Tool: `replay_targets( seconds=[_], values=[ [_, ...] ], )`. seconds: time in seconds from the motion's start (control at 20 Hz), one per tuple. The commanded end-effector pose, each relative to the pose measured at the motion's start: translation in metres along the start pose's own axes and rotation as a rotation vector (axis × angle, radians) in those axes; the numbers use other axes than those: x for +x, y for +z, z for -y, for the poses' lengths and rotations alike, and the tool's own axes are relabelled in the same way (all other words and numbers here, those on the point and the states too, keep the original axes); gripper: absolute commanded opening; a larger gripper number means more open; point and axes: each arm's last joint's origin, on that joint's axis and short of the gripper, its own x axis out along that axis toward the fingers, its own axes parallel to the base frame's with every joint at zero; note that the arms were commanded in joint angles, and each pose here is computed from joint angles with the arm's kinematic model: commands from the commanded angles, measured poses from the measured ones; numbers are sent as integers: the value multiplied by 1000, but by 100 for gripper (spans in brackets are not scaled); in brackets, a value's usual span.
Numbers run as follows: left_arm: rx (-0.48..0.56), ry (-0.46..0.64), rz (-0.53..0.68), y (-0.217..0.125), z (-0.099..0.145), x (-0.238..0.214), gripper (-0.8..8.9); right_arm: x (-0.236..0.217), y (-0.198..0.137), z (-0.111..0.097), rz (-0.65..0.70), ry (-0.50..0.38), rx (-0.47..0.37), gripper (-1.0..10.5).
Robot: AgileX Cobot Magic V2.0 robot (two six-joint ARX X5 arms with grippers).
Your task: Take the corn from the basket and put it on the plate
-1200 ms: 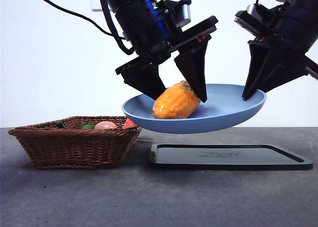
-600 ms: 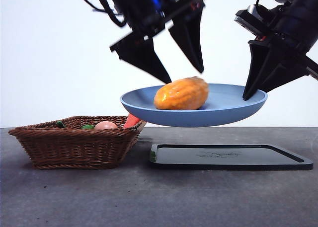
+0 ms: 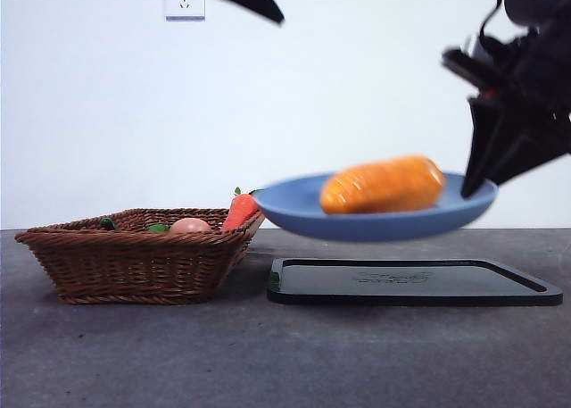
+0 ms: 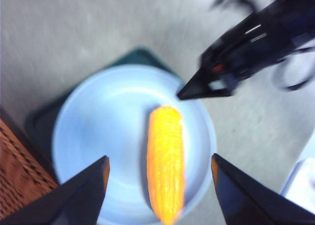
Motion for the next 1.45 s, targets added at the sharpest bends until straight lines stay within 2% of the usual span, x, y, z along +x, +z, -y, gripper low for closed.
replay_targets(
  seconds=[0.05,0.2,0.5,0.8,1.0,1.2,1.45],
  values=[
    [12,-12,58,7,5,-18,339,10,13,11,7,-5,38,2],
    [13,-16,88,7,8,-38,339,25,29,27,-11,-23,76,2],
    [3,-17,85,4,9,-50,339,47,64,44,-17,-35,100,2],
    [-4,-16,78,4,9,-50,339,70,67,59,-70,-47,107,2],
    [-4,-16,78,4,9,-49,339,73,66,61,-78,-51,98,9],
    [-4,-16,78,4,9,-49,339,73,65,61,-92,-52,105,198],
    [-4,-15,76,4,9,-49,339,50,67,55,-68,-54,96,228]
  ],
)
